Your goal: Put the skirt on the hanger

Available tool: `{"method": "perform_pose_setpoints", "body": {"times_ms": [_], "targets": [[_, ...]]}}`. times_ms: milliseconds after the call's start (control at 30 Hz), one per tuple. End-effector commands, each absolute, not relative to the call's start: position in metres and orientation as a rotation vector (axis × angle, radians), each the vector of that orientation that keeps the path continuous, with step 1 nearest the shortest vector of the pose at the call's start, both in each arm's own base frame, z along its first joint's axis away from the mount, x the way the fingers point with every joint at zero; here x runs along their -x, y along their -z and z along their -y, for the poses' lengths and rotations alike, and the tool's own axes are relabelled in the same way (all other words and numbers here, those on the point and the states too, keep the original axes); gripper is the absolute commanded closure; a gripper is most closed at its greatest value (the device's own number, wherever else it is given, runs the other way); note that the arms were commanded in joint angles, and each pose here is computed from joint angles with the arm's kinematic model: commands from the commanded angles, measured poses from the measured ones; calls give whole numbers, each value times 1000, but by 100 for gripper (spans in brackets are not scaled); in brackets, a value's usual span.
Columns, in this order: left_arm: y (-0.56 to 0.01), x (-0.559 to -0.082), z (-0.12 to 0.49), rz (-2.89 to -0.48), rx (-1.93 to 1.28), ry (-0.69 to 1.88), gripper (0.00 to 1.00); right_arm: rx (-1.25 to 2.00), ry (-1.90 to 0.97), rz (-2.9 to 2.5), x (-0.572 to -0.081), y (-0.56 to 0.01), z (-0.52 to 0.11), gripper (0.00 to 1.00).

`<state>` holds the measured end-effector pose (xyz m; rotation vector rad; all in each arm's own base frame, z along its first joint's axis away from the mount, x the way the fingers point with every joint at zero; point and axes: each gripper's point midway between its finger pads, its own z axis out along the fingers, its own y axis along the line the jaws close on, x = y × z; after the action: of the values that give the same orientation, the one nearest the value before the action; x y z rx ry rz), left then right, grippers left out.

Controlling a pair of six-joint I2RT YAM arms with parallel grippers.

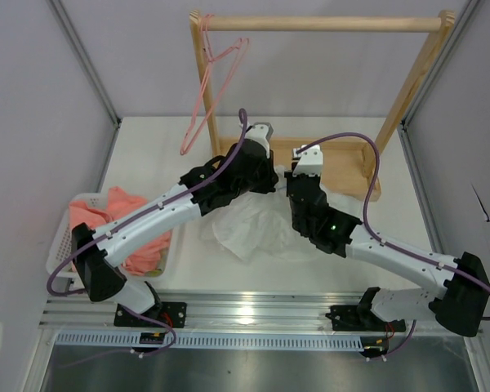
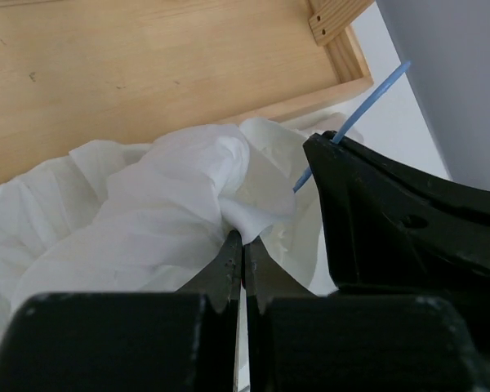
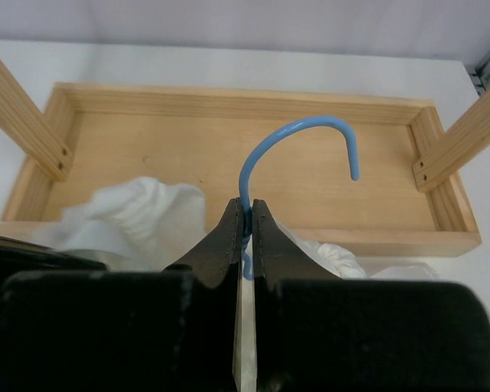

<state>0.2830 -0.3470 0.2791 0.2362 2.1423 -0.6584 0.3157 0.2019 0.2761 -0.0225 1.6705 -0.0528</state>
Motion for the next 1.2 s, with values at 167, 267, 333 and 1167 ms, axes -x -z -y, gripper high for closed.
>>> {"method": "perform_pose_setpoints", "body": {"times_ms": [167, 267, 333, 1167], "targets": [[-296, -284, 358, -2075, -263, 719, 100, -3, -92, -1566, -310, -362, -221, 100], [-310, -278, 352, -2042, -298, 726, 84, 24, -96, -1554, -311, -378, -224, 100], [-333, -273, 346, -1983, -328, 746, 70, 40, -111, -1547, -312, -389, -226, 100], [-389, -261, 355, -1516, -751, 724, 51, 163, -375, -1560, -309, -453, -224, 100]]}}
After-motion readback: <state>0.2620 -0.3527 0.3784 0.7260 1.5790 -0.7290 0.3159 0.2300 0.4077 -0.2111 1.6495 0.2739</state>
